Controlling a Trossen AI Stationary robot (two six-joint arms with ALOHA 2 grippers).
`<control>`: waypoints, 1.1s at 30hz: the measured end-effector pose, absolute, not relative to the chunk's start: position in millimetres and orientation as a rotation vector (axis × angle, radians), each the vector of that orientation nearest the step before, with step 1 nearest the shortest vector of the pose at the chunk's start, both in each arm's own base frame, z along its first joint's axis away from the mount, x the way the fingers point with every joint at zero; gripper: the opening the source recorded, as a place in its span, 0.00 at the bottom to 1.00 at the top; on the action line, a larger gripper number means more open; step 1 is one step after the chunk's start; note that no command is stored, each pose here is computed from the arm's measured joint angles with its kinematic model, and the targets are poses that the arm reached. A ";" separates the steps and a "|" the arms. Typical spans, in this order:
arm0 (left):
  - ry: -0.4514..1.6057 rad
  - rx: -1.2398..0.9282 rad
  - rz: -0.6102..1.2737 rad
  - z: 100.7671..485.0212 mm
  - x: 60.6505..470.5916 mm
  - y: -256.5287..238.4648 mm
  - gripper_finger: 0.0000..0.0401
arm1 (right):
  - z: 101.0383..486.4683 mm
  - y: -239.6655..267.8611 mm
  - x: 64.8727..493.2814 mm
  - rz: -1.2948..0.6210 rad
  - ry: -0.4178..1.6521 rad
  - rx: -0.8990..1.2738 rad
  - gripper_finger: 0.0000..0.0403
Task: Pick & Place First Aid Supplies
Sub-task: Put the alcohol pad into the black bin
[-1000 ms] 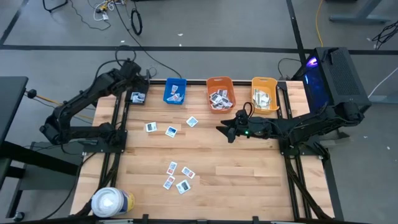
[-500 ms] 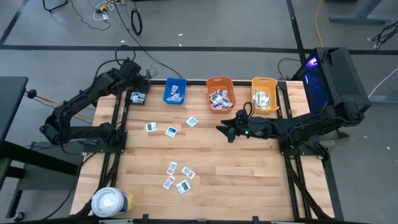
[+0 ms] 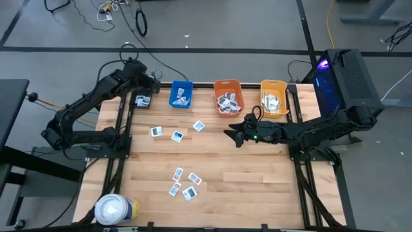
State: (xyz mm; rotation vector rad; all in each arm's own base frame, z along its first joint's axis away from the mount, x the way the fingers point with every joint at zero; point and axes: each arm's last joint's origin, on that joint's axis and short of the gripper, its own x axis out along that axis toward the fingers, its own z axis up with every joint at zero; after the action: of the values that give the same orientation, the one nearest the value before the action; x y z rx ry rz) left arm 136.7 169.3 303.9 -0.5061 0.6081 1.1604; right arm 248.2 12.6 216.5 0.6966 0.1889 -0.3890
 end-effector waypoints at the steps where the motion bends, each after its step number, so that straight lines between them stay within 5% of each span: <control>1: 0.606 -0.503 1.160 304.1 136.9 169.5 0.34 | 216.5 12.5 248.2 -0.389 0.189 0.697 0.69; 17: 0.582 -0.379 1.203 328.1 136.2 172.0 0.34 | 216.5 12.6 248.3 -0.389 0.189 0.697 0.69; 33: 0.847 -0.464 1.191 303.2 141.0 169.0 0.34 | 216.5 12.5 248.2 -0.388 0.190 0.688 0.69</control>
State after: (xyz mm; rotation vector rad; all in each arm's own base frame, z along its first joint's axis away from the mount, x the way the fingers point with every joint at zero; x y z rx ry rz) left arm 141.0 169.0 303.2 -0.4639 0.8468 1.1914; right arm 248.2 12.5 216.5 0.6882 0.1902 -0.3882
